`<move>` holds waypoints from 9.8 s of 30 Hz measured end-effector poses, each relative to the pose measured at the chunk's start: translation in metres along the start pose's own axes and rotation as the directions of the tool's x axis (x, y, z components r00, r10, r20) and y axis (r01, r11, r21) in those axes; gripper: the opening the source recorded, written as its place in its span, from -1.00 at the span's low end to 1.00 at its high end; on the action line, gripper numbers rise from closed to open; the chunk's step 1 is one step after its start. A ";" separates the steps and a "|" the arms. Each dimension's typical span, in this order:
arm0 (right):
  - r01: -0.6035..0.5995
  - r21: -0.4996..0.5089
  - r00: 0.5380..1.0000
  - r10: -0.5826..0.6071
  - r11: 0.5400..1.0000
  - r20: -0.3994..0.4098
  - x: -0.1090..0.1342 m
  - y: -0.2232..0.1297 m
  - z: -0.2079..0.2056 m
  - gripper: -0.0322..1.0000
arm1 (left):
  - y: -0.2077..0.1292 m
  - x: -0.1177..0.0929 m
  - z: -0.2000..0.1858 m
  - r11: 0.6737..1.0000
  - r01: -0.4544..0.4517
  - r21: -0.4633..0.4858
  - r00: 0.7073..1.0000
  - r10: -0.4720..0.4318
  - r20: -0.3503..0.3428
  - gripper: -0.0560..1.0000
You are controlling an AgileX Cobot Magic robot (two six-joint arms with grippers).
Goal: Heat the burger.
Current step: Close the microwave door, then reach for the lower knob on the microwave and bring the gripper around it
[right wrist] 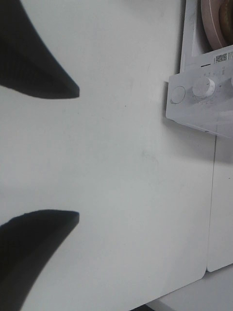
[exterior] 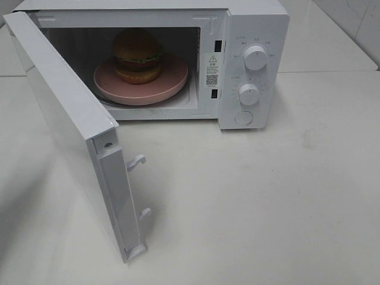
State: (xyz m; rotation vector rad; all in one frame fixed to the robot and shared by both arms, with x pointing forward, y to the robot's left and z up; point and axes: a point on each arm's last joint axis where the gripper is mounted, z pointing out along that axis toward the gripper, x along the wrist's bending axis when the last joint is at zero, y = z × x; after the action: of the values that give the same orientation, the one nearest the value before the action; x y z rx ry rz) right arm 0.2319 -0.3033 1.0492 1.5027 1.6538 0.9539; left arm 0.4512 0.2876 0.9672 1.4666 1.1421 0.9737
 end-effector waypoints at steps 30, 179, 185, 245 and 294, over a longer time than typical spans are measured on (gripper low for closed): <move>0.000 0.000 1.000 0.000 1.000 0.000 0.000 0.000 0.000 0.31 | -0.017 -0.060 0.048 0.995 0.099 0.024 0.977 -0.102 0.185 -0.89; 0.000 0.000 1.000 0.000 1.000 -0.001 0.000 0.000 0.000 0.31 | 0.073 -0.007 -0.050 0.414 0.233 0.880 0.972 -0.073 -0.223 0.98; 0.000 0.000 1.000 0.000 1.000 -0.001 0.000 0.000 0.000 0.31 | 0.058 -0.012 -0.078 0.435 0.234 0.869 0.972 -0.075 -0.223 0.98; -0.001 0.000 1.000 0.001 1.000 -0.001 0.000 0.000 0.000 0.31 | 0.055 -0.033 -0.202 0.885 0.203 0.418 0.975 -0.144 -0.168 0.98; -0.104 -0.309 0.995 0.094 0.946 -0.045 0.002 0.015 0.023 0.29 | 0.051 -0.039 -0.231 0.950 0.187 0.251 0.978 -0.157 -0.134 0.98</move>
State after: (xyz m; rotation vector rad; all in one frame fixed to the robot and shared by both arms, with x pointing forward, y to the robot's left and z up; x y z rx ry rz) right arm 0.2592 -0.2986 1.0514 1.3706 1.3802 1.2339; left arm 0.2297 0.2983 1.0583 1.5025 1.5022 0.8144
